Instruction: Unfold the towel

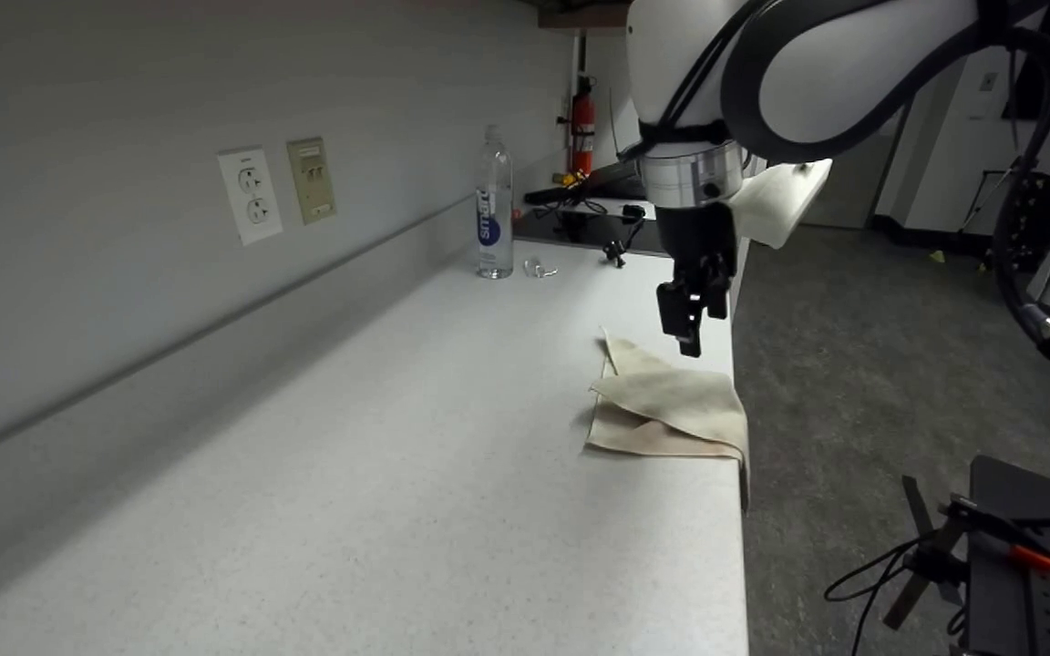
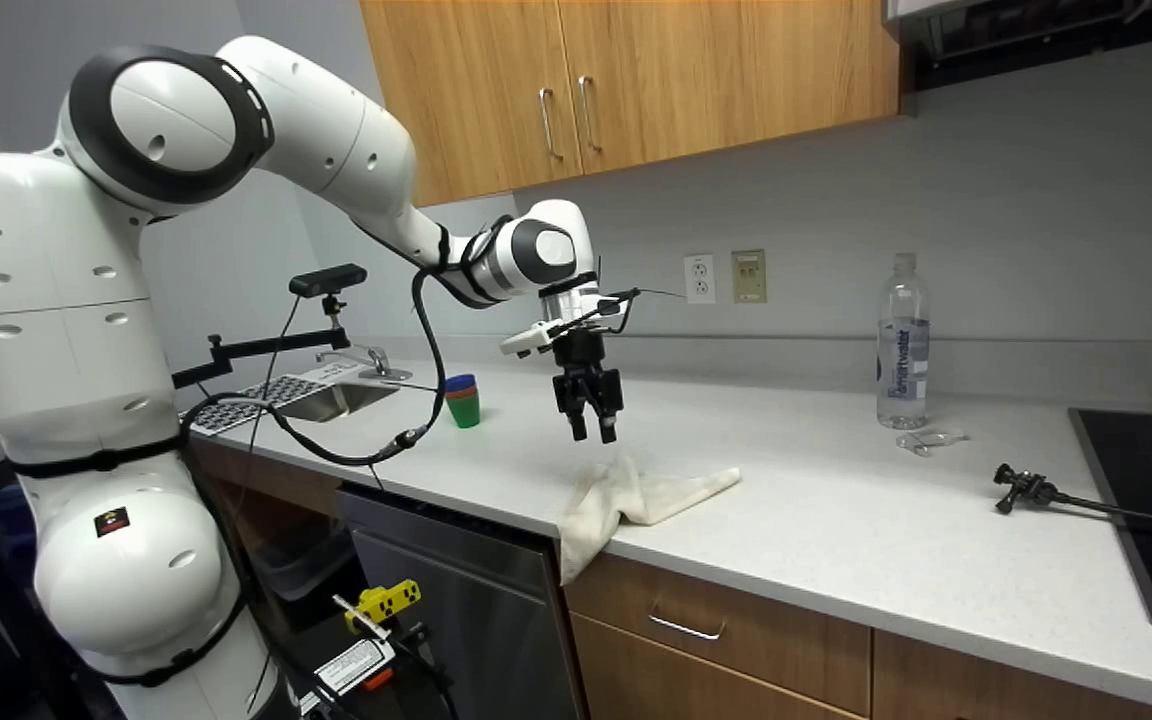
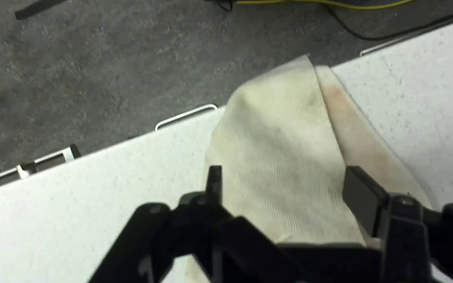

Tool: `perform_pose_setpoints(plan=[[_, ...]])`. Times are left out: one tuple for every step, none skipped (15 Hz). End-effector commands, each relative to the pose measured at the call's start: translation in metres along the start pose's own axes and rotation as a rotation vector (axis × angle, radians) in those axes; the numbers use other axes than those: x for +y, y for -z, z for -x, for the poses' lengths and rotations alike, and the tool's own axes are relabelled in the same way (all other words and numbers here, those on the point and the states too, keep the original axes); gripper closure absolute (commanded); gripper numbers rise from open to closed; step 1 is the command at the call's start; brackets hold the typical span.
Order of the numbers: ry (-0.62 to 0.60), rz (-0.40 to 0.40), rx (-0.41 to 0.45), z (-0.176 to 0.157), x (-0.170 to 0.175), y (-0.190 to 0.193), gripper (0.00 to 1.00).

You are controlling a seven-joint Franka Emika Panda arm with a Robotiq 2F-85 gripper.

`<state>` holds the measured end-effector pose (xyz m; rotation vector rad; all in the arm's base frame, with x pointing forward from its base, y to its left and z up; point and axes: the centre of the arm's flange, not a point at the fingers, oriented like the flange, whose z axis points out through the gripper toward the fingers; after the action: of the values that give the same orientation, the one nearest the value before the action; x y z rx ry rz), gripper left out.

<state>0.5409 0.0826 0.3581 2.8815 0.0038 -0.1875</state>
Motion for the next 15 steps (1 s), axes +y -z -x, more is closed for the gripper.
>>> perform_pose_setpoints(plan=[[0.044, -0.074, 0.122, -0.014, 0.007, -0.001, 0.53], [0.048, -0.086, 0.154, -0.020, 0.010, -0.002, 0.60], [0.040, -0.101, 0.173, -0.026, 0.013, -0.004, 0.67], [0.032, -0.116, 0.193, -0.032, 0.017, -0.008, 0.76], [0.021, -0.126, 0.204, -0.037, 0.022, -0.014, 0.82], [0.011, -0.132, 0.211, -0.042, 0.026, -0.020, 0.91], [0.000, -0.140, 0.213, -0.047, 0.032, -0.028, 0.98], [-0.009, -0.143, 0.214, -0.050, 0.036, -0.035, 1.00], [-0.023, -0.152, 0.213, -0.054, 0.040, -0.042, 1.00], [-0.039, -0.162, 0.213, -0.058, 0.041, -0.049, 1.00], [-0.050, -0.170, 0.213, -0.061, 0.043, -0.055, 1.00], [-0.055, -0.173, 0.212, -0.063, 0.044, -0.060, 1.00], [-0.060, -0.178, 0.211, -0.064, 0.045, -0.066, 1.00], [-0.062, -0.185, 0.212, -0.066, 0.045, -0.071, 1.00], [-0.069, -0.190, 0.208, -0.070, 0.045, -0.076, 1.00]])
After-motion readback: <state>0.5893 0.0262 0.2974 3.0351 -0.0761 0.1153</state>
